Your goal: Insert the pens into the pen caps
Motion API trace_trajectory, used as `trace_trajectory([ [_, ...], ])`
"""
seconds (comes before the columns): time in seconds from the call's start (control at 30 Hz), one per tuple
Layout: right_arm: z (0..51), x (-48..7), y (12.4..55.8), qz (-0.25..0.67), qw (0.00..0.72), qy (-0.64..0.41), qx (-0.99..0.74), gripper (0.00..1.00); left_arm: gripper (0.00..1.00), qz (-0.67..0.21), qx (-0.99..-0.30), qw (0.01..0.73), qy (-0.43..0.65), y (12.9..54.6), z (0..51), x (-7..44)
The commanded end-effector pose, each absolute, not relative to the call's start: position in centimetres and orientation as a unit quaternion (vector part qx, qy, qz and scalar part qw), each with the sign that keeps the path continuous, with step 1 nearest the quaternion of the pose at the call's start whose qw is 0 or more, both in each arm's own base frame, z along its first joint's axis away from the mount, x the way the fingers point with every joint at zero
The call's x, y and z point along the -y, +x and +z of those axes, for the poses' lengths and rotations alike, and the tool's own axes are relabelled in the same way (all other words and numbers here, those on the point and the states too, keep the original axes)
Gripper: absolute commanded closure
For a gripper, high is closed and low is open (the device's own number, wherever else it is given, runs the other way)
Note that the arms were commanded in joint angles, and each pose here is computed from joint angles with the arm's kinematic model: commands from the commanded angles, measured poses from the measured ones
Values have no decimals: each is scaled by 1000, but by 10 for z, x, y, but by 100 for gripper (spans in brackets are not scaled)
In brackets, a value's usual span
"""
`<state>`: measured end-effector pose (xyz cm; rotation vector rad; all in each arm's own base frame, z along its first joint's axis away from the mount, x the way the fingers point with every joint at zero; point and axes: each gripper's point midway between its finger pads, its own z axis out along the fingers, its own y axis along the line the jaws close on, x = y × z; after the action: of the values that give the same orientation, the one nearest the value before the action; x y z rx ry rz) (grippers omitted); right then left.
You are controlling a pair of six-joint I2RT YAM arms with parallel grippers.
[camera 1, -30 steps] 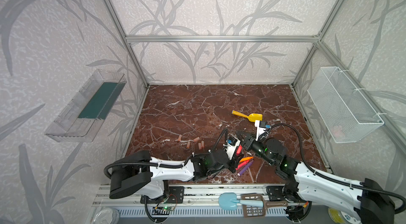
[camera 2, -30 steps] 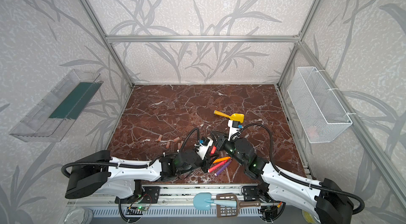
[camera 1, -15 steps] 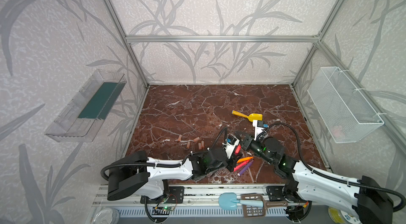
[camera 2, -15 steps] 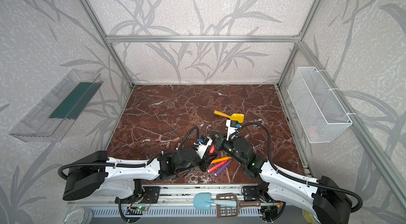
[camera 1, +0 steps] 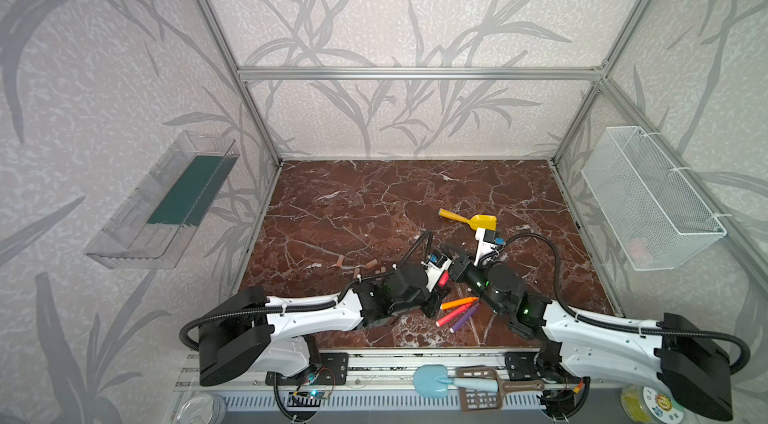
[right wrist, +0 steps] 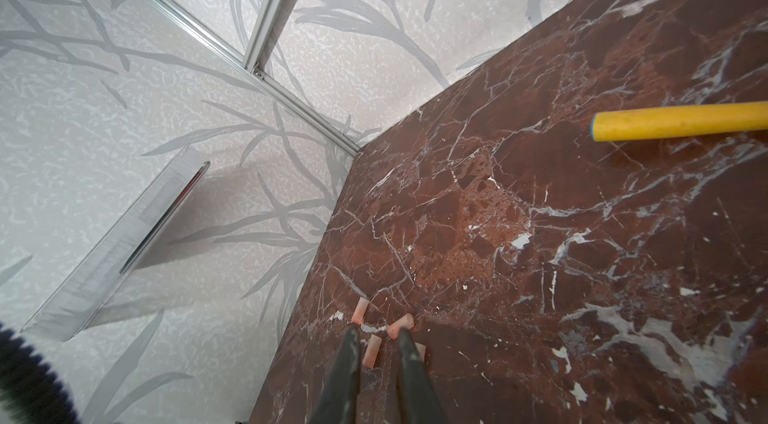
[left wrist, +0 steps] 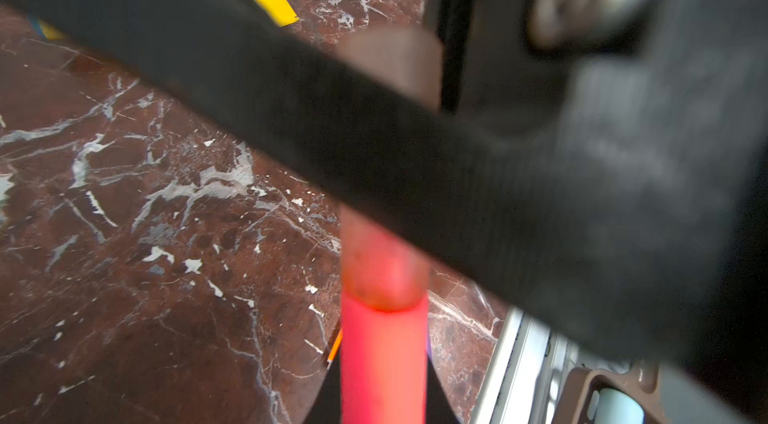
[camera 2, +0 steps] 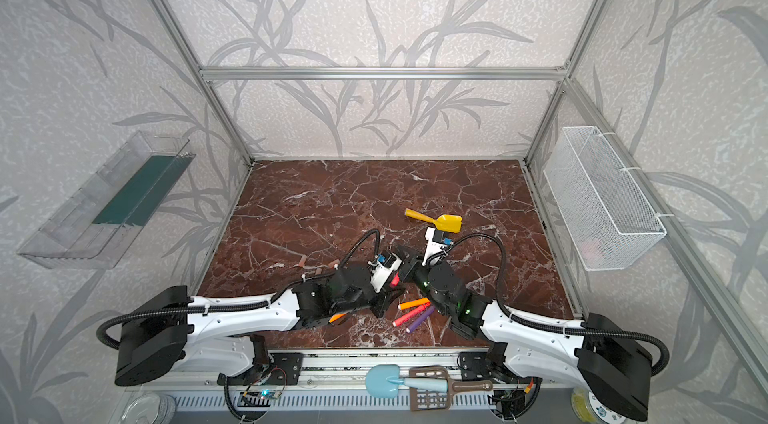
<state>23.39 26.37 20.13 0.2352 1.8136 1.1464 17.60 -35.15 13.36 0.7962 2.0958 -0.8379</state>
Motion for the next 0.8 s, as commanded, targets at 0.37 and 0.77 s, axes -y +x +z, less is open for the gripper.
trace_trajectory([
  [0.37, 189, -307, 159, 546, 413, -54, -727, 100, 100, -479, -729, 459, 172, 241, 254, 334],
  [0.77, 183, -309, 164, 505, 388, -37, -770, 100, 100, -400, -747, 492, 200, 234, 241, 330],
])
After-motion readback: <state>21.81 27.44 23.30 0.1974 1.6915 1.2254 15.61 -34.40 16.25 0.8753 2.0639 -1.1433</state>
